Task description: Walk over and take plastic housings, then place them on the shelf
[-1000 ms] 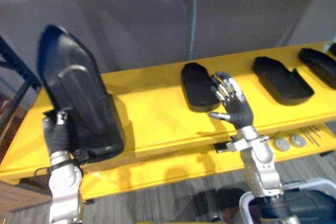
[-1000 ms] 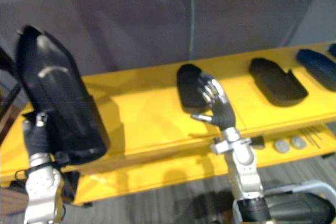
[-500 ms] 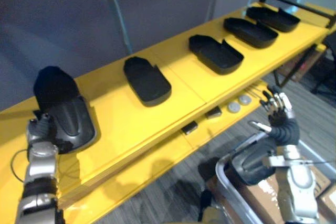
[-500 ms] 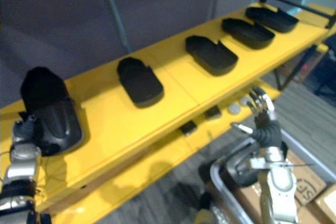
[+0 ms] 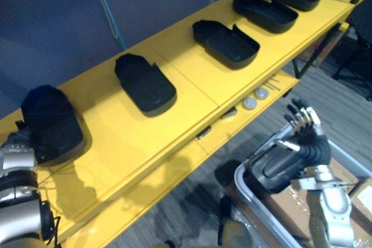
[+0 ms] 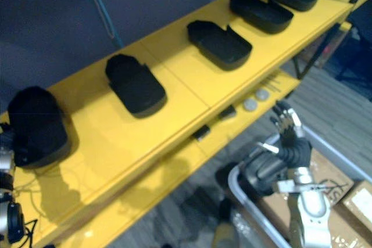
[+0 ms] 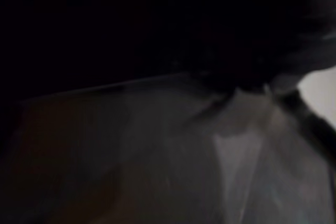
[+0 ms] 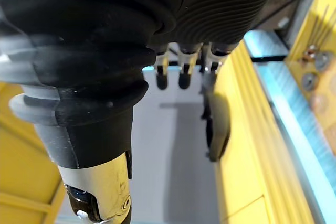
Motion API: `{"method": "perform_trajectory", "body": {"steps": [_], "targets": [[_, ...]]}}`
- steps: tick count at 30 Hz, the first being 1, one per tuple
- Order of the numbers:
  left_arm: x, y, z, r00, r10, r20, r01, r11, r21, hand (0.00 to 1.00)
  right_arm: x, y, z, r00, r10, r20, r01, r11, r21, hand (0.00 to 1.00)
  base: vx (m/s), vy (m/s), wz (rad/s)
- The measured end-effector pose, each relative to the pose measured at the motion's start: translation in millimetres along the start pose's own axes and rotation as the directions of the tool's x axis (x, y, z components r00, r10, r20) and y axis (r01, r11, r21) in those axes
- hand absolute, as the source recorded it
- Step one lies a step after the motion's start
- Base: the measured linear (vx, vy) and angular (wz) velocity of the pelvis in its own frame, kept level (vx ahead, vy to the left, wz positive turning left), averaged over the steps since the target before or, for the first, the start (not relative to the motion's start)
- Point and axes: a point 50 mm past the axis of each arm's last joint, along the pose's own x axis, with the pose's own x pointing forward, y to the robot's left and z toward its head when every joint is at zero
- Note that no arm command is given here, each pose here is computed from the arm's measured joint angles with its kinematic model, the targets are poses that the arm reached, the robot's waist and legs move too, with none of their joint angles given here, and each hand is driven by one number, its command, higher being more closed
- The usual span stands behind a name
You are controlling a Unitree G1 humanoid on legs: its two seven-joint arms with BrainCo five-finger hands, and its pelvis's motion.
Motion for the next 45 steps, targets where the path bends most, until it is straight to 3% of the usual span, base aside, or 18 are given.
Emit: {"method": "perform_trajectory", "body": {"steps": [7, 29, 30, 37, 45], "targets": [[0, 19, 5, 1.000, -0.006, -0.008, 0.006, 0.999, 0.045, 1.00, 1, 6, -4, 1.000, 0.007, -0.023, -0.006, 1.000, 0.020, 0.00, -0.04, -0.011, -0.01], [-1, 13, -2, 0.992, -0.108, 0.060, 0.098, 0.982, 0.159, 1.00, 0, 14, -16, 0.997, 0.001, -0.078, 0.003, 0.999, 0.049, 0.00, -0.01, 0.007, 0.05], [-1, 12, -3, 0.992, -0.110, 0.063, 0.098, 0.981, 0.168, 0.00, 0, 14, -16, 0.997, 0.001, -0.078, 0.003, 0.999, 0.050, 0.00, -0.03, 0.007, 0.02], [1, 10, -18, 0.992, -0.115, 0.046, 0.103, 0.972, 0.212, 0.00, -1, 18, -20, 0.996, -0.002, -0.093, 0.008, 0.998, 0.059, 0.00, -0.02, 0.005, 0.00], [-1, 12, -16, 0.993, -0.072, 0.093, 0.055, 0.983, 0.175, 0.00, -2, 16, -24, 0.994, -0.006, -0.113, 0.013, 0.998, 0.059, 0.00, 0.00, 0.000, 0.00]]}}
